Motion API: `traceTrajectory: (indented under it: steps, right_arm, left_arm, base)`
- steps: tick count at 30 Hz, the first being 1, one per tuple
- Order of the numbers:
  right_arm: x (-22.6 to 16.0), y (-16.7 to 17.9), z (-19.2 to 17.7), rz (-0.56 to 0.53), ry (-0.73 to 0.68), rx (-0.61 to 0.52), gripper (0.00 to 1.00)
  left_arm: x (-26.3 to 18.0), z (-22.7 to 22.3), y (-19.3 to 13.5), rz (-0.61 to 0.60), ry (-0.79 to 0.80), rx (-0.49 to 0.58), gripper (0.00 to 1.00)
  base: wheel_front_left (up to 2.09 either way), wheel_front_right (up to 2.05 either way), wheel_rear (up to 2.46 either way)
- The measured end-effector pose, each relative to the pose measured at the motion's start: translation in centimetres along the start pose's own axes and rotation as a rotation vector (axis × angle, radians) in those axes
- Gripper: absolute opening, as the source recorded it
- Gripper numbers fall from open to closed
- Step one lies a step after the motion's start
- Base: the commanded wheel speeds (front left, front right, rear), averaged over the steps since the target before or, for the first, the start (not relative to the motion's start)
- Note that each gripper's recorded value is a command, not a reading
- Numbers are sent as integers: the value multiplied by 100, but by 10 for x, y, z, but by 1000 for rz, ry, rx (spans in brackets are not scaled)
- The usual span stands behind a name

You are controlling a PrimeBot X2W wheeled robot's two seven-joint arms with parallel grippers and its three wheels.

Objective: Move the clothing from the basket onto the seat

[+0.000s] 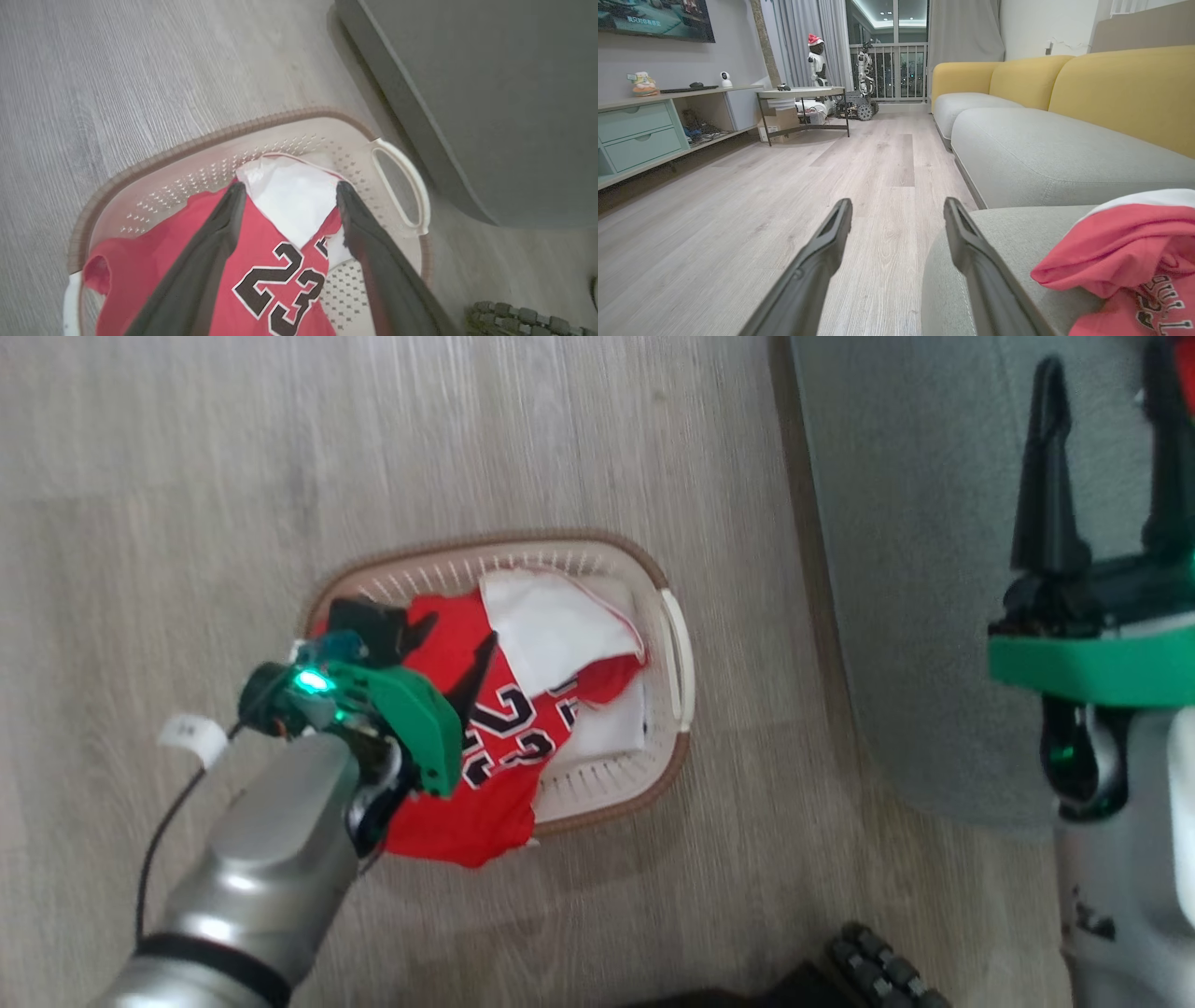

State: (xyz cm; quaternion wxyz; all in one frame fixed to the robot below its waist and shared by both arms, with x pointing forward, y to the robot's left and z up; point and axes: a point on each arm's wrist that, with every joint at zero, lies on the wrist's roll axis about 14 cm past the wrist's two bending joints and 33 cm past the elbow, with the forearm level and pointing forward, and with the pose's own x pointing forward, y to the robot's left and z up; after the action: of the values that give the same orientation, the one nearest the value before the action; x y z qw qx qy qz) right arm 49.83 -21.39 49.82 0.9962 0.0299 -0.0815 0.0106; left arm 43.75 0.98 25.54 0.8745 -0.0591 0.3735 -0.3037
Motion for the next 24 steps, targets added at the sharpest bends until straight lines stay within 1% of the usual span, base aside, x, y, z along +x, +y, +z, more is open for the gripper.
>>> traceTrajectory:
  steps: [3,7,8,14,19,24]
  right_arm:
    - [11,-1,-7,3,-7,-7,100]
    - [26,-3,-13,8,-24,-26,100]
    - [26,-3,-13,8,-24,-26,100]
    - [40,-2,-27,17,-28,-37,100]
    - [47,-5,-37,19,-31,-61,100]
    - [48,-8,-47,19,-16,-78,100]
  left_arm:
    - [14,-21,12,9,82,3,100]
    - [32,-49,18,5,181,0,100]
    - [32,-49,18,5,181,0,100]
    - [51,-91,28,3,324,2,100]
    - [63,-119,24,-39,419,39,100]
    - [62,-151,16,-87,538,88,100]
  base:
    - [0,0,0]
    - [0,0,0]
    - [0,0,0]
    - [0,0,0]
    - [0,0,0]
    - [0,0,0]
